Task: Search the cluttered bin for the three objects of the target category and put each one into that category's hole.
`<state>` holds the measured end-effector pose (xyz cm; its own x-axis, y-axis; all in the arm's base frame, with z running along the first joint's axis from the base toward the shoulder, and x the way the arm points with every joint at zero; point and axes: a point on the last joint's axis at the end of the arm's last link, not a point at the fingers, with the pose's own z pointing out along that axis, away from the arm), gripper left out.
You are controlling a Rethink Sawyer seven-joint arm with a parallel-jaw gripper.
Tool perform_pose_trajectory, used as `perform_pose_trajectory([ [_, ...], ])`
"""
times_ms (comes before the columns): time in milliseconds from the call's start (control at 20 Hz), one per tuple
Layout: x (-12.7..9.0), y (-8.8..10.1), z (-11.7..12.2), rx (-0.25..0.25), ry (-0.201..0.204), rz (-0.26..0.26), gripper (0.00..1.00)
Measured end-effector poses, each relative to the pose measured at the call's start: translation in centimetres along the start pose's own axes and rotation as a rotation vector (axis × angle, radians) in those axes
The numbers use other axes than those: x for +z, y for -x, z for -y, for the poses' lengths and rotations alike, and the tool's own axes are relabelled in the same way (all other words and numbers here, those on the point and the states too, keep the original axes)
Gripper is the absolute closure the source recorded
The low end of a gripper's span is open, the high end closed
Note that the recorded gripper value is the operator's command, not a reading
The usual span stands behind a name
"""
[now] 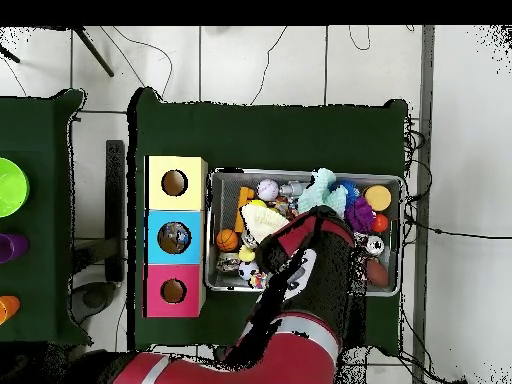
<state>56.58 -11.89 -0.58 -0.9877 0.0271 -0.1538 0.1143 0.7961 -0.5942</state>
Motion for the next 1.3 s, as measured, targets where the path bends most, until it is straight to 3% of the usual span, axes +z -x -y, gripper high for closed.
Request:
perform_pose_trajectory([
  [800, -0.7, 0.3, -0.2, -0.012, -0.006, 0.014, 1.00],
  [1300, -3.8, 3.2, 1.8, 0.033, -0.010, 0.075, 1.00],
])
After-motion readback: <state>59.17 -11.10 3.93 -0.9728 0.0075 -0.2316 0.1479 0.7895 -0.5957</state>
